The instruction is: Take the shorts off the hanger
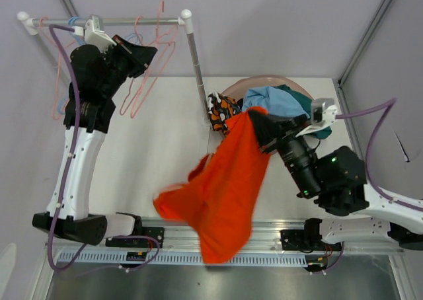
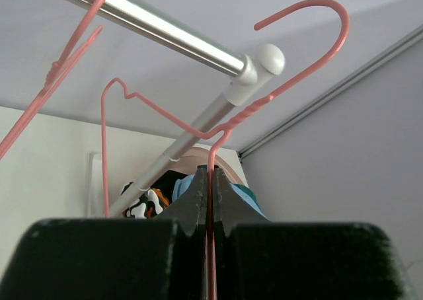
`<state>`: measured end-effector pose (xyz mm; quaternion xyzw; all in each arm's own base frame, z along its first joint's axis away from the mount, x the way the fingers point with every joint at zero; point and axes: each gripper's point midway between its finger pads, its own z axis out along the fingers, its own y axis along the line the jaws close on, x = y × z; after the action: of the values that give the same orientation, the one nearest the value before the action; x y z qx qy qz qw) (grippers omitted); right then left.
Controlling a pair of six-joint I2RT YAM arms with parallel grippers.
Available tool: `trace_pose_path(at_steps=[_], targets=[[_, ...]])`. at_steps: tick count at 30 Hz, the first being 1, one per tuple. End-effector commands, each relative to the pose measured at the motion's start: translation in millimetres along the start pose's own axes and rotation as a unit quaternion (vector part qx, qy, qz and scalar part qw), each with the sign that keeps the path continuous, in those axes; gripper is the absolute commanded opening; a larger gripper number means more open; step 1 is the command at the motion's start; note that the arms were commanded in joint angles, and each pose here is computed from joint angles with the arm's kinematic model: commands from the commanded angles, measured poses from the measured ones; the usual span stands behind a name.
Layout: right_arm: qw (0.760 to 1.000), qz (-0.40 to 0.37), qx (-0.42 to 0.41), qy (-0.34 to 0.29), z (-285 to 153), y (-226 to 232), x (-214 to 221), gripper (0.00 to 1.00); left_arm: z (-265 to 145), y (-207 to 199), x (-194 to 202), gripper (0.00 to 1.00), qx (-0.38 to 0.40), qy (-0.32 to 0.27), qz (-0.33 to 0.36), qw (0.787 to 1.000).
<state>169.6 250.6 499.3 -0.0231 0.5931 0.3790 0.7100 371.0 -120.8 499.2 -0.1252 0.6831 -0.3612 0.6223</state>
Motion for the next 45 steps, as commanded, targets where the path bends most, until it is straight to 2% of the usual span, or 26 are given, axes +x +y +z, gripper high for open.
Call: trace_pose_path(at_steps=[1, 5, 11, 14, 16, 19, 22, 23, 24, 26, 28, 31, 32, 34, 35, 38, 39, 42, 45], targets=[[0.999, -0.026, 0.004, -0.04, 12, -3, -43, 0.0, 14, -14, -31, 0.0, 0.027, -0.049, 0.019, 0.998], [0.996, -0.029, -0.016, -0.078, 14, -6, -87, 0.0, 33, -5, -32, 0.0, 0.014, -0.05, 0.017, 0.999], [0.986, -0.083, -0.018, -0.146, 22, 0, -165, 0.0, 51, 14, -25, 0.0, -0.009, -0.047, 0.02, 0.999], [0.975, -0.104, -0.02, -0.195, 29, 9, -209, 0.0, 52, 22, -19, 0.0, -0.016, -0.045, 0.021, 0.999], [0.964, -0.134, -0.017, -0.23, 32, 14, -233, 0.0, 49, 28, -16, 0.05, -0.025, -0.048, 0.021, 0.998], [0.944, -0.168, 0.014, -0.285, 34, 10, -273, 0.0, 48, 36, -11, 0.16, -0.033, -0.045, 0.025, 0.998], [0.927, -0.191, 0.021, -0.321, 45, 13, -298, 0.0, 48, 37, -6, 0.54, -0.027, -0.039, 0.027, 0.999], [0.92, -0.204, 0.04, -0.331, 49, 4, -306, 0.0, 48, 37, -4, 0.71, -0.026, -0.037, 0.028, 0.999], [0.916, -0.212, 0.037, -0.338, 54, 3, -310, 0.0, 48, 36, -3, 0.8, -0.024, -0.035, 0.027, 0.999], [0.909, -0.232, 0.051, -0.344, 74, -12, -315, 0.0, 45, 34, -3, 0.92, -0.02, -0.033, 0.028, 0.999], [0.907, -0.238, 0.059, -0.342, 88, -28, -315, 0.0, 40, 32, -1, 0.99, -0.015, -0.029, 0.029, 0.999], [0.911, -0.239, 0.075, -0.326, 121, -72, -304, 0.0, 29, 25, -3, 0.99, -0.005, -0.033, 0.035, 0.999], [0.921, -0.227, 0.068, -0.309, 142, -89, -288, 0.0, 26, 23, -3, 0.99, -0.002, -0.031, 0.038, 0.999], [0.92, -0.231, 0.1, -0.301, 155, -133, -287, 0.0, 17, 17, -5, 0.99, 0.004, -0.032, 0.044, 0.999], [0.929, -0.222, 0.097, -0.28, 176, -154, -271, 0.0, 14, 14, -5, 0.99, 0.009, -0.031, 0.046, 0.998], [0.935, -0.204, 0.119, -0.266, 193, -201, -261, 0.0, -1, 5, -5, 0.99, 0.024, -0.028, 0.049, 0.998], [0.939, -0.203, 0.13, -0.247, 207, -221, -244, 0.0, -5, 2, -6, 0.99, 0.03, -0.031, 0.051, 0.998], [0.949, -0.197, 0.141, -0.204, 226, -253, -208, 0.0, -24, -8, -7, 0.99, 0.043, -0.038, 0.052, 0.997], [0.96, -0.175, 0.129, -0.175, 231, -263, -174, 0.0, -40, -18, -11, 0.99, 0.057, -0.048, 0.056, 0.996]])
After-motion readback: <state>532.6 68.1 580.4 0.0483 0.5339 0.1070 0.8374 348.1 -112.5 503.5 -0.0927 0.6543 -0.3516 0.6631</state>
